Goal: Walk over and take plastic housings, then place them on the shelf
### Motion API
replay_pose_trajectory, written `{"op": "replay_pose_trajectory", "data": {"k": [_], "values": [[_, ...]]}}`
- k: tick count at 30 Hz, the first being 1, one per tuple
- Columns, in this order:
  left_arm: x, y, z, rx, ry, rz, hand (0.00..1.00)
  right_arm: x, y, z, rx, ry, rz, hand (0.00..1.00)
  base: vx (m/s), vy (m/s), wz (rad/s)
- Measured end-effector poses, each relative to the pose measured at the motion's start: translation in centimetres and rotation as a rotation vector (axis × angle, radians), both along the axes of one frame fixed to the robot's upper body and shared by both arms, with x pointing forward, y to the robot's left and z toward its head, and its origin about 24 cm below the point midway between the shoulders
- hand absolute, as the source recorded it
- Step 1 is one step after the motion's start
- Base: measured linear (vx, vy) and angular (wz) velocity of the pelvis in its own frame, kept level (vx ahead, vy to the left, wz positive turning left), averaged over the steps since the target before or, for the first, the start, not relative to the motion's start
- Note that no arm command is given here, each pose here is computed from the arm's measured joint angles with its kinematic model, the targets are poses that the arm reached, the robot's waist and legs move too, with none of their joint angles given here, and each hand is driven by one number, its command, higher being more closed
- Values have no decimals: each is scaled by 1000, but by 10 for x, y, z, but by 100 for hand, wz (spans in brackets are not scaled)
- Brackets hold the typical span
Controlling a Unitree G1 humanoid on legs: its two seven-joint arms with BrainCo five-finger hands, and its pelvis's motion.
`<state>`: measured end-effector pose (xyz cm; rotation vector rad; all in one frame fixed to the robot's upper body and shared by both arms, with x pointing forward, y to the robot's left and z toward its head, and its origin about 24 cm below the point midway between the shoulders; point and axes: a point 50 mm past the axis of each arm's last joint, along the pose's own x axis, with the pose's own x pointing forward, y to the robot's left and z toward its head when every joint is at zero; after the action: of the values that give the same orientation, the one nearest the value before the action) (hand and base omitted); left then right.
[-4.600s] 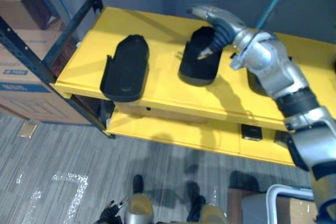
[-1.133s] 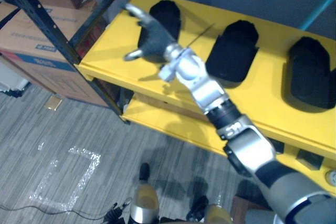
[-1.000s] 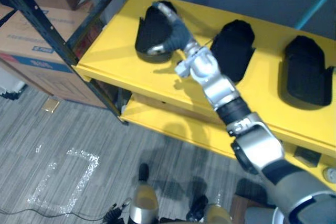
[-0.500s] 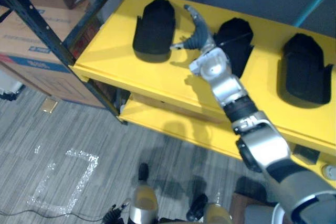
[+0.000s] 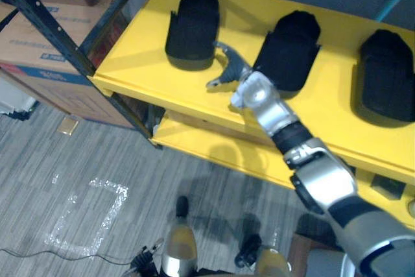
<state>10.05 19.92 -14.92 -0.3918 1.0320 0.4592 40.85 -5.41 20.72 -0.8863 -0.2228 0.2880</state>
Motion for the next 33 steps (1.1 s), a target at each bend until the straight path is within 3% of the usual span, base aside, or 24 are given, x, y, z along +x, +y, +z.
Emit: {"op": "replay_pose_trajectory", "data": {"k": [33], "values": [[13,-2,6,-14,-51,2,0,-3,16,12,-42,-68,93,0,-3,0,0]]}}
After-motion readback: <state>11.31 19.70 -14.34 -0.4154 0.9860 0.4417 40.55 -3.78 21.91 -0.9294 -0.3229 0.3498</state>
